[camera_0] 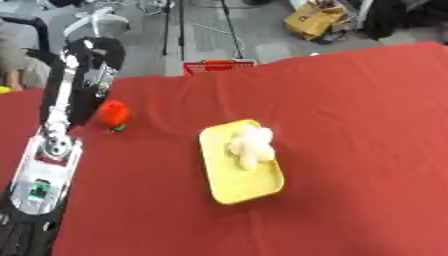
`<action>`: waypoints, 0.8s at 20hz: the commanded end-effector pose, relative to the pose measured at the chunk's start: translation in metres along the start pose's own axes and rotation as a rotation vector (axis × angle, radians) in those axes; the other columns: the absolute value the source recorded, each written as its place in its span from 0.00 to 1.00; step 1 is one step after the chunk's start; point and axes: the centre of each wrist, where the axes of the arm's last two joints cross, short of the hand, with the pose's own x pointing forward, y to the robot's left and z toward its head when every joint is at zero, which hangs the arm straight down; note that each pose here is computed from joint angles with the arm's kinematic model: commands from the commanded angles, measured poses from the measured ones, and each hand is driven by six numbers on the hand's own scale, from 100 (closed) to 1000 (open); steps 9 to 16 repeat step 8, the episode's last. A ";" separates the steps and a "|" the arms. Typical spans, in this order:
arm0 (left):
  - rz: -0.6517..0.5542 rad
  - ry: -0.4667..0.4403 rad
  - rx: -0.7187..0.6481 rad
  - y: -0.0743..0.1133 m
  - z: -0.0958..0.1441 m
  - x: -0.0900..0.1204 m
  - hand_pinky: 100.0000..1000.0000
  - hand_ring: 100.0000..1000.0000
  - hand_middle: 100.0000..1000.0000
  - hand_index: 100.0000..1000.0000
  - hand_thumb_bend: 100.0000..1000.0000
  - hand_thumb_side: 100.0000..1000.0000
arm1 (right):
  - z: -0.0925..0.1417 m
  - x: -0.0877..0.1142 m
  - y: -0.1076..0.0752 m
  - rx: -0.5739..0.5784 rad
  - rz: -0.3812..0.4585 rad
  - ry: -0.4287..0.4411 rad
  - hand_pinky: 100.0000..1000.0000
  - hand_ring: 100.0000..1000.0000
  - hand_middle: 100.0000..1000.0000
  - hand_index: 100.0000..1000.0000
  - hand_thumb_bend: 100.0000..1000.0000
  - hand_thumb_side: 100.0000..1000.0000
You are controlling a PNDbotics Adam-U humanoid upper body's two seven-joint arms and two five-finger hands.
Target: Pick up objects on the table and place them in the box.
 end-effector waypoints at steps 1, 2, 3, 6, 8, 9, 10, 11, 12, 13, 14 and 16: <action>-0.002 -0.032 0.029 0.008 -0.004 0.007 0.59 0.51 0.60 0.71 0.59 0.89 | -0.005 0.003 -0.005 -0.010 0.011 -0.021 0.67 0.63 0.80 0.92 0.29 0.70; -0.001 -0.031 0.029 0.008 -0.004 0.007 0.59 0.51 0.60 0.71 0.59 0.90 | -0.005 0.003 -0.005 -0.010 0.010 -0.019 0.67 0.63 0.80 0.92 0.29 0.70; -0.003 -0.030 0.026 0.008 -0.003 0.007 0.59 0.51 0.60 0.71 0.59 0.89 | -0.004 0.003 -0.004 -0.009 0.009 -0.018 0.67 0.63 0.80 0.92 0.29 0.70; -0.005 -0.027 0.021 0.008 -0.003 0.006 0.59 0.51 0.60 0.71 0.58 0.90 | -0.004 0.003 -0.004 -0.009 0.010 -0.016 0.67 0.63 0.80 0.92 0.29 0.70; -0.006 -0.021 0.016 0.007 -0.002 0.005 0.59 0.51 0.60 0.71 0.58 0.90 | -0.004 0.002 -0.004 -0.011 0.010 -0.013 0.67 0.63 0.80 0.92 0.29 0.70; -0.006 -0.021 0.016 0.007 -0.002 0.005 0.59 0.51 0.60 0.71 0.58 0.90 | -0.004 0.002 -0.004 -0.011 0.010 -0.013 0.67 0.63 0.80 0.92 0.29 0.70; -0.006 -0.021 0.016 0.007 -0.002 0.005 0.59 0.51 0.60 0.71 0.58 0.90 | -0.004 0.002 -0.004 -0.011 0.010 -0.013 0.67 0.63 0.80 0.92 0.29 0.70; -0.006 -0.021 0.016 0.007 -0.002 0.005 0.59 0.51 0.60 0.71 0.58 0.90 | -0.004 0.002 -0.004 -0.011 0.010 -0.013 0.67 0.63 0.80 0.92 0.29 0.70; -0.006 -0.021 0.016 0.007 -0.002 0.005 0.59 0.51 0.60 0.71 0.58 0.90 | -0.004 0.002 -0.004 -0.011 0.010 -0.013 0.67 0.63 0.80 0.92 0.29 0.70; -0.006 -0.021 0.016 0.007 -0.002 0.005 0.59 0.51 0.60 0.71 0.58 0.90 | -0.004 0.002 -0.004 -0.011 0.010 -0.013 0.67 0.63 0.80 0.92 0.29 0.70; -0.006 -0.021 0.016 0.007 -0.002 0.005 0.59 0.51 0.60 0.71 0.58 0.90 | -0.004 0.002 -0.004 -0.011 0.010 -0.013 0.67 0.63 0.80 0.92 0.29 0.70; -0.006 -0.021 0.016 0.007 -0.002 0.005 0.59 0.51 0.60 0.71 0.58 0.90 | -0.004 0.002 -0.004 -0.011 0.010 -0.013 0.67 0.63 0.80 0.92 0.29 0.70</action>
